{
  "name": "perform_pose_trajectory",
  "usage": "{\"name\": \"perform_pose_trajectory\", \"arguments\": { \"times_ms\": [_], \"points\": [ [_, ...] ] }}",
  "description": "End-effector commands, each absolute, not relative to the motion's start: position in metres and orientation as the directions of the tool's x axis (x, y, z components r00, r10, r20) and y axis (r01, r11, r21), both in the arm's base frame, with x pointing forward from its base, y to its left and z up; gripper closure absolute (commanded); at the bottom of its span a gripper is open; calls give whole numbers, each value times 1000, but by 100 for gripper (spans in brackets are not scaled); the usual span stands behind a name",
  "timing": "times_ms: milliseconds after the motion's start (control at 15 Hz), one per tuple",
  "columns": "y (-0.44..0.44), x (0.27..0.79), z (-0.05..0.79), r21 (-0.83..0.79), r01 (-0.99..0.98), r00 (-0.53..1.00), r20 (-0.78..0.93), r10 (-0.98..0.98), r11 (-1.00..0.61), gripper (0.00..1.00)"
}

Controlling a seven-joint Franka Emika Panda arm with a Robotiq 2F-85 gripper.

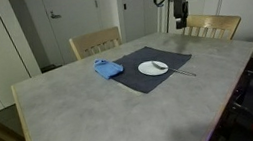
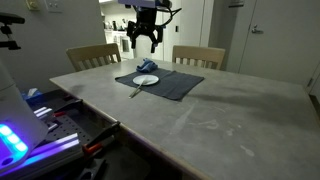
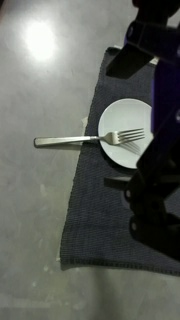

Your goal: Take the fork from the white plate and put it on the table

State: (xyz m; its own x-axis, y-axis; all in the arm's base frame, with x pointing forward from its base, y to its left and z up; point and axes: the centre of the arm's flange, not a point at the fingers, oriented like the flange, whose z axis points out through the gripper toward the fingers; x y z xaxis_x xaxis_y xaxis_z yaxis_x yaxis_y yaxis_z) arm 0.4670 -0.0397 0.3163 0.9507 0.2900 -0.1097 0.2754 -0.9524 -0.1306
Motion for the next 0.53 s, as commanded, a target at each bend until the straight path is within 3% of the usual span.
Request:
{"name": "perform_pose_trajectory", "arguments": {
  "times_ms": [0,467],
  "points": [
    [-39,471,308,-149,286,950,-87,301,-947,0],
    [-25,504,265,-199,352,935,22,355,-915,0]
  ]
}}
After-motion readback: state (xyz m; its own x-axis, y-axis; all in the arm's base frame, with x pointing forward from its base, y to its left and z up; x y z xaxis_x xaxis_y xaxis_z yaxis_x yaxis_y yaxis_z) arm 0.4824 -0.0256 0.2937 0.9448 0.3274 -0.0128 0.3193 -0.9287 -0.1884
